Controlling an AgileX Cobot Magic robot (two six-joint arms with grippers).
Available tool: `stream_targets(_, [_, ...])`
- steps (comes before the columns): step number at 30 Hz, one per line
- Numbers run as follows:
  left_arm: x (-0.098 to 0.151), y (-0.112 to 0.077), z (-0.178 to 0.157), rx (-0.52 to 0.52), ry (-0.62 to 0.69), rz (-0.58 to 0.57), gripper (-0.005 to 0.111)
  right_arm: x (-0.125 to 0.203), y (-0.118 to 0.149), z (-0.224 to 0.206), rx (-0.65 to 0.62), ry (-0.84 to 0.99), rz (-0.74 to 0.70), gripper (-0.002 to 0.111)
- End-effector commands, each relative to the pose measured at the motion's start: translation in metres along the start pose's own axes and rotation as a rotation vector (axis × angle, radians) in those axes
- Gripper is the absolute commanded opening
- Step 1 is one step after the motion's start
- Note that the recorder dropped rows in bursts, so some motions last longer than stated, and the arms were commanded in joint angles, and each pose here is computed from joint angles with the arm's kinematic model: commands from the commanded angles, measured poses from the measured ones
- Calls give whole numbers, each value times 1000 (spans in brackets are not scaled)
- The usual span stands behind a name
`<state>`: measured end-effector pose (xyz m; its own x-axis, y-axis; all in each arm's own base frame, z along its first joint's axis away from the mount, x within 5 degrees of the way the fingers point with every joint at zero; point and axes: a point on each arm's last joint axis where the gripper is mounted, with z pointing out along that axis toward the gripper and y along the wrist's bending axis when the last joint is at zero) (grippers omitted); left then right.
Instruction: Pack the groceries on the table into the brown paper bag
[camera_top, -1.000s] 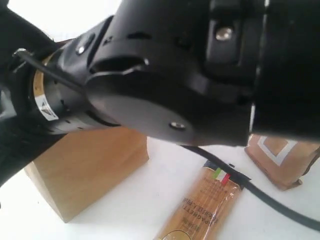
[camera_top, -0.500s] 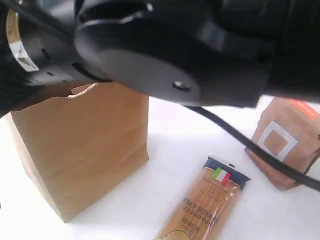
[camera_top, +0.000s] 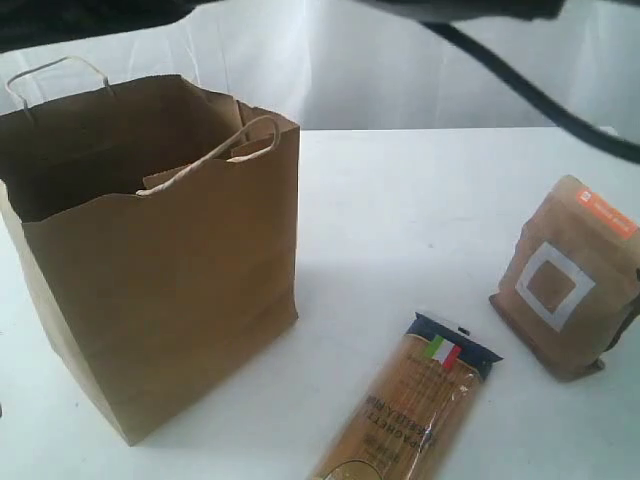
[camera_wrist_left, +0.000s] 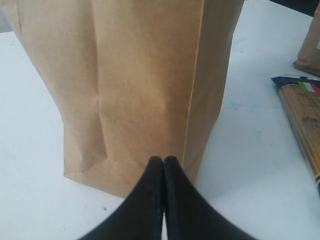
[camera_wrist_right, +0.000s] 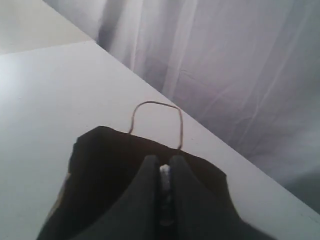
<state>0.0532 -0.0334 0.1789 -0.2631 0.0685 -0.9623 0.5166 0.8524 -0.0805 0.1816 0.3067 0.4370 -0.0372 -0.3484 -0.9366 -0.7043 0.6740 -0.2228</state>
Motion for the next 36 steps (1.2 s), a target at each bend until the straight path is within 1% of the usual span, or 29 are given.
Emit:
stream_targets(1, [0,0,0,-1,-6,-7,0,-2,-17,-3,59,32,39,0])
stream_targets(4, [0,0,0,-1,-6,-7,0,3,-22,0,48,77,53,0])
stream_targets(8, [0,0,0,-1,-6,-7,0,13,-27,7,-8,148,69,0])
stream_targets(14, [0,0,0,-1,-6,-7,0,29,-44,25,-20,250,90,0])
stream_targets(16, [0,0,0,-1,-6,-7,0,33,-47,32,-29,292,78,0])
stream_targets(20, [0,0,0,-1,-6,-7,0,36,-44,46,-68,380,30,0])
stream_targets(24, [0,0,0,-1,-6,-7,0,41,-41,54,-74,451,32,0])
stream_targets(32, [0,0,0,-1,-6,-7,0,42,-35,83,-102,439,-20,0])
stream_targets(35, [0,0,0,-1,-6,-7,0,40,-34,90,-105,433,-14,0])
stream_targets(36, [0,0,0,-1,-6,-7,0,39,-33,90,-106,435,-11,3])
